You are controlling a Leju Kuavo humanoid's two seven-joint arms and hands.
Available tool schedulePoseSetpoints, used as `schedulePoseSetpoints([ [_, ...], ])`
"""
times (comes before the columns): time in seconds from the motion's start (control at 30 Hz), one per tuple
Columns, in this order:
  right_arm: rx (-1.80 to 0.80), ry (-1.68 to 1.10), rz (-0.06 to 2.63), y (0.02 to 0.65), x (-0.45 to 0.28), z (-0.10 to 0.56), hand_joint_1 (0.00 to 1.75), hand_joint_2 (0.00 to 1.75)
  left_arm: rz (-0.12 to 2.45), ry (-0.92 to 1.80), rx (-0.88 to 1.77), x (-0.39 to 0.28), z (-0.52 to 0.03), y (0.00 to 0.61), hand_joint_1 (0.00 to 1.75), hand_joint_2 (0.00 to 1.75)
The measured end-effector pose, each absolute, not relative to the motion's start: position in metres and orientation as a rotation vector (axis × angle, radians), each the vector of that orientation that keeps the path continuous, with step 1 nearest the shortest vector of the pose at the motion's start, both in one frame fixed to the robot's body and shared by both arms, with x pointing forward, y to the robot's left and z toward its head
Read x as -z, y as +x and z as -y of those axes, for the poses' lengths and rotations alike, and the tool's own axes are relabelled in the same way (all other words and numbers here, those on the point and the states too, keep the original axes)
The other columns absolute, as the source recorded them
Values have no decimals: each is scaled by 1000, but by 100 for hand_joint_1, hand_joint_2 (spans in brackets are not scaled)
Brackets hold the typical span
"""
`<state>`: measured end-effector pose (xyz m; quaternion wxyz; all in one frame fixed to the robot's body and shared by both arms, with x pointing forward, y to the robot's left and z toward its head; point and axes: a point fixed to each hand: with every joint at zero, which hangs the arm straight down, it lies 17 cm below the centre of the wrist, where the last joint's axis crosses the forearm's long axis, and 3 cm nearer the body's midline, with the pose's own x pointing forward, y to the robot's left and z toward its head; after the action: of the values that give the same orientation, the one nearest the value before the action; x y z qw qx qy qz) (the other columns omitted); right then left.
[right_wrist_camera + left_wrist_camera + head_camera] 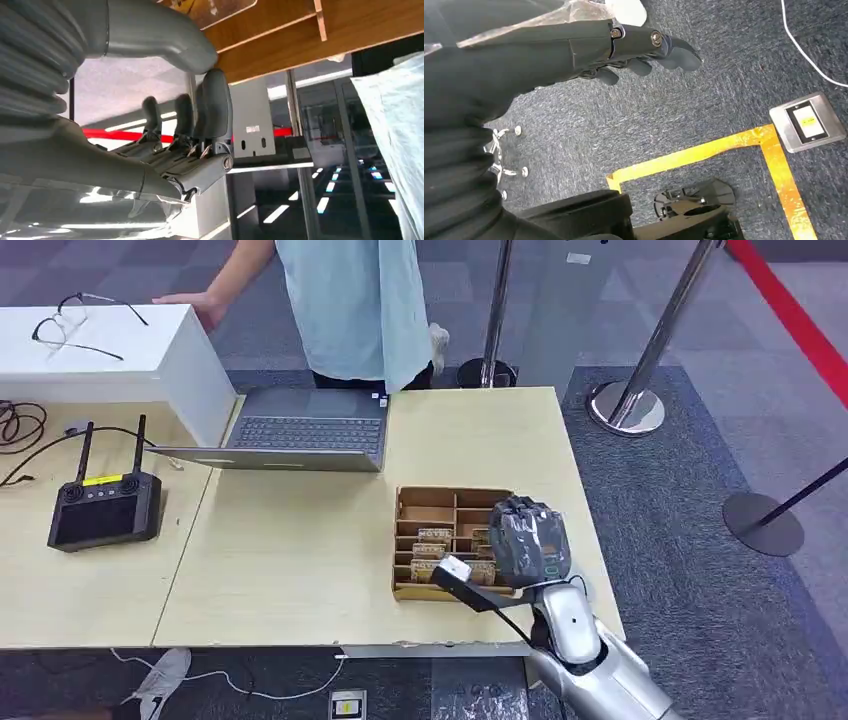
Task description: Pass the card to the sensor for recognition and then transmit it.
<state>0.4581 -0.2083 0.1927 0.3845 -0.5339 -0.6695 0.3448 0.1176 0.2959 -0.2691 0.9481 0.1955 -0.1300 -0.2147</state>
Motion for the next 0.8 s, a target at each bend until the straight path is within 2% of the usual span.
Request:
schedulePoseSetpoints([
  [0.17,-887,-1356,1692,459,-186,210,106,175,268,397,437,269,-295,118,0,175],
  [0.3,-887,-1337,1679,460,-180,212,122,175,268,395,437,269,-294,118,0,175],
  [0.47,-887,-1331,1667,460,-174,215,120,175,269,392,437,269,-292,118,0,175],
  [0.53,-889,-1329,1661,461,-171,216,126,175,269,392,437,269,-291,118,0,175],
  [0.8,-888,-1322,1644,462,-163,220,108,175,269,391,437,269,-291,118,0,175],
])
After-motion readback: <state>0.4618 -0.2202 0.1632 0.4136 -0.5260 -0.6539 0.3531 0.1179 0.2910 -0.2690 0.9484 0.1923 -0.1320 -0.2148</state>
